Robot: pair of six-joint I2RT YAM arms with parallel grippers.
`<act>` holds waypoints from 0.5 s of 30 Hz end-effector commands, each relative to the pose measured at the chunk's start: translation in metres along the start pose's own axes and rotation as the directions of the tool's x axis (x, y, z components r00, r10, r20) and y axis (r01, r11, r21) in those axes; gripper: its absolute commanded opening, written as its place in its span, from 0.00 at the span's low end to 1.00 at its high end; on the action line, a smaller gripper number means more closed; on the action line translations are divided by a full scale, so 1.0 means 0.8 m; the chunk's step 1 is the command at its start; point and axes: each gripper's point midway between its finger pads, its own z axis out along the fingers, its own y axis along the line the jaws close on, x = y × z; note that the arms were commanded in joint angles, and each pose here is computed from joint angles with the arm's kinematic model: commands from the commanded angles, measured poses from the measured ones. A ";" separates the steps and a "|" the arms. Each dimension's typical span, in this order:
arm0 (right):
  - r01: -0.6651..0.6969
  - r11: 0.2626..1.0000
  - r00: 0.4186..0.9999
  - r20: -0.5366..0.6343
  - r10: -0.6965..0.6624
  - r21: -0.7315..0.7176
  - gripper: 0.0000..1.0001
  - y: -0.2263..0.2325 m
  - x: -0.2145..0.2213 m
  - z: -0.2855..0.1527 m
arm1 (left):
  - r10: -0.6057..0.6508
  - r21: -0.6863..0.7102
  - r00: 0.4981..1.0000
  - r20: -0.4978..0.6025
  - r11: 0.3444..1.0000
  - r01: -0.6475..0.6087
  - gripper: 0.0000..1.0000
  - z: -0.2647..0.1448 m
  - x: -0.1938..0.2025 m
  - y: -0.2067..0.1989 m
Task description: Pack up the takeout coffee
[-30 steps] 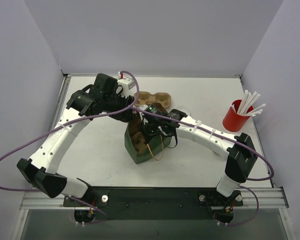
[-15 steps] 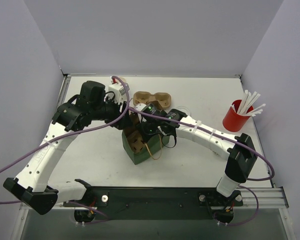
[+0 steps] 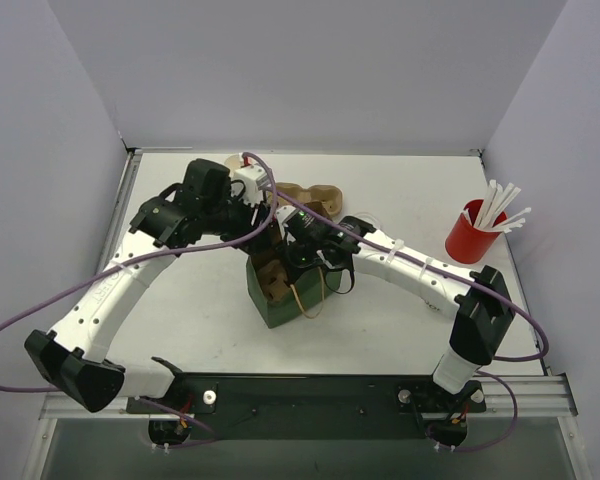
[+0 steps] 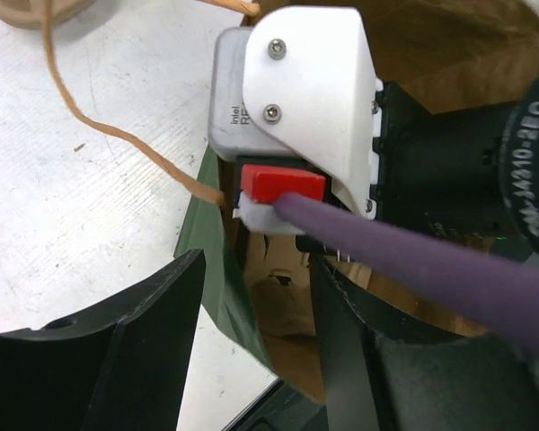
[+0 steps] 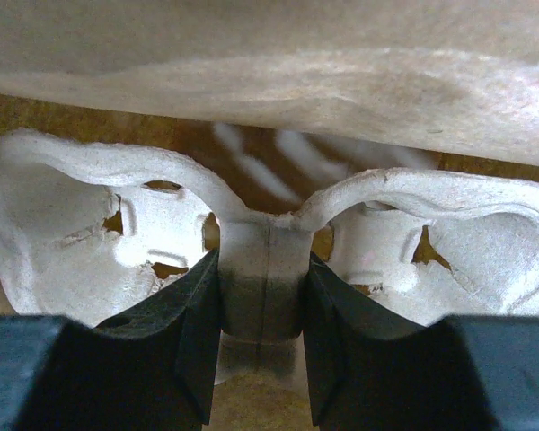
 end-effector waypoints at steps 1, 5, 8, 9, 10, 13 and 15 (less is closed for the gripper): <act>0.023 0.999 0.998 0.058 -0.022 -0.025 0.26 0.011 -0.024 -0.011 | 0.038 -0.044 0.999 -0.031 0.998 -0.040 0.57 0.020 0.006 0.007; 0.019 1.000 0.998 0.060 -0.017 -0.023 0.26 0.010 -0.025 -0.012 | 0.019 -0.125 1.000 0.005 0.992 -0.018 0.23 0.014 0.000 0.019; 0.025 0.999 0.998 0.051 -0.023 -0.031 0.26 0.013 -0.022 -0.015 | -0.013 -0.180 0.998 0.061 0.983 0.024 0.00 0.005 -0.007 0.026; 0.026 0.999 0.999 0.047 -0.025 -0.030 0.26 0.012 -0.021 -0.014 | -0.028 -0.191 0.997 0.071 0.981 0.042 0.00 0.005 -0.006 0.027; 0.026 0.999 0.999 0.039 -0.025 -0.030 0.26 0.012 -0.017 -0.015 | -0.042 -0.189 0.994 0.097 0.980 0.060 0.00 0.002 -0.010 0.025; 0.035 0.999 0.999 0.013 -0.034 -0.025 0.26 0.013 -0.005 -0.013 | -0.068 -0.281 0.982 0.177 0.952 0.117 0.00 -0.014 -0.017 0.036; 0.043 0.999 0.999 -0.013 -0.044 -0.019 0.26 0.014 0.005 -0.011 | -0.095 -0.334 0.971 0.220 0.928 0.167 0.00 -0.021 -0.019 0.045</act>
